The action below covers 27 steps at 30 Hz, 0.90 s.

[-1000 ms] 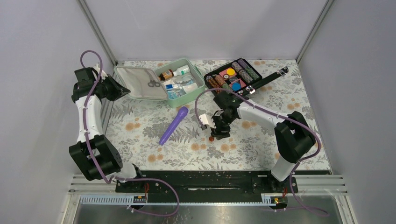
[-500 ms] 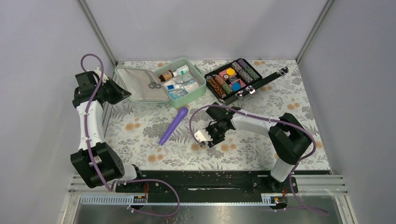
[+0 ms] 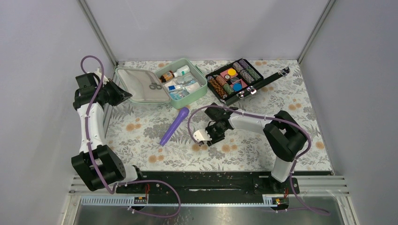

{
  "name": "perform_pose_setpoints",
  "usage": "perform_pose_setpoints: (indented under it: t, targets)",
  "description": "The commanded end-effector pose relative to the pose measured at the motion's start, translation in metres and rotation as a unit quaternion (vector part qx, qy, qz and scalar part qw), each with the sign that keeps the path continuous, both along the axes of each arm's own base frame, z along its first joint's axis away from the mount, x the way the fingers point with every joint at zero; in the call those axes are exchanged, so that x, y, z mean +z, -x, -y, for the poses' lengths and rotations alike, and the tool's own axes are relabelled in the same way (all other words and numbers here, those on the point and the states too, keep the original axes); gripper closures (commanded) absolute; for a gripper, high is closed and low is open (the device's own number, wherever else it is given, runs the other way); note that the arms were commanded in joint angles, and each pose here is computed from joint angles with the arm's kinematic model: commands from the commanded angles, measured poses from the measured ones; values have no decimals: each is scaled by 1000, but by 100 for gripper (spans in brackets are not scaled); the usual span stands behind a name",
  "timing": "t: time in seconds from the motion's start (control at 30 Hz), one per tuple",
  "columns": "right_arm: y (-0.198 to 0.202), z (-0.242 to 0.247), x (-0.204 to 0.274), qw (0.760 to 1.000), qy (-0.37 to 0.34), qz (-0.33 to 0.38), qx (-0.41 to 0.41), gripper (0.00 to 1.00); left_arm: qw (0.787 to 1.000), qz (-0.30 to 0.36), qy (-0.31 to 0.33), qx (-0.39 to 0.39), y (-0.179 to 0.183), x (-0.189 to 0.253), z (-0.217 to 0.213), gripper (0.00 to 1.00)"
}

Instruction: Organize the medicine kit

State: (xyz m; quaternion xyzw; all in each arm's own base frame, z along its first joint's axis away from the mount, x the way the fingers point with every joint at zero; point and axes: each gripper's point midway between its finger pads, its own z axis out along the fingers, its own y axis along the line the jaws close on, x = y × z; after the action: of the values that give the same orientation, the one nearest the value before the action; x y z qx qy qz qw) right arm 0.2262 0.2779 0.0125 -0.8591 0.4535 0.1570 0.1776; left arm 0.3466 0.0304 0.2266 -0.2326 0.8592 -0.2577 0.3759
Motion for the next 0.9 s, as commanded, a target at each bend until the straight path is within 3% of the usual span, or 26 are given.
perform_pose_setpoints:
  t: [0.0,0.27,0.37,0.63,0.73,0.87]
  targets:
    - [-8,-5,3,1000,11,-4,-13,59,999,26,12,-16,3,16,8,100]
    - [-8,-1,1,999,25,-10,-22,77,999,25,18,-11,4,13,7,100]
    - [-10,-6,15,999,11,-5,-35,77,999,25,22,-13,4,13,8,100]
    - [-36,-61,129,985,-141,3,-99,81,998,31,46,-29,5,16,17,100]
    - [-53,-96,185,963,-226,-14,-145,81,997,38,54,-44,6,19,25,100]
    - [-76,-144,255,915,-337,-71,-211,81,994,45,71,-73,8,21,41,100]
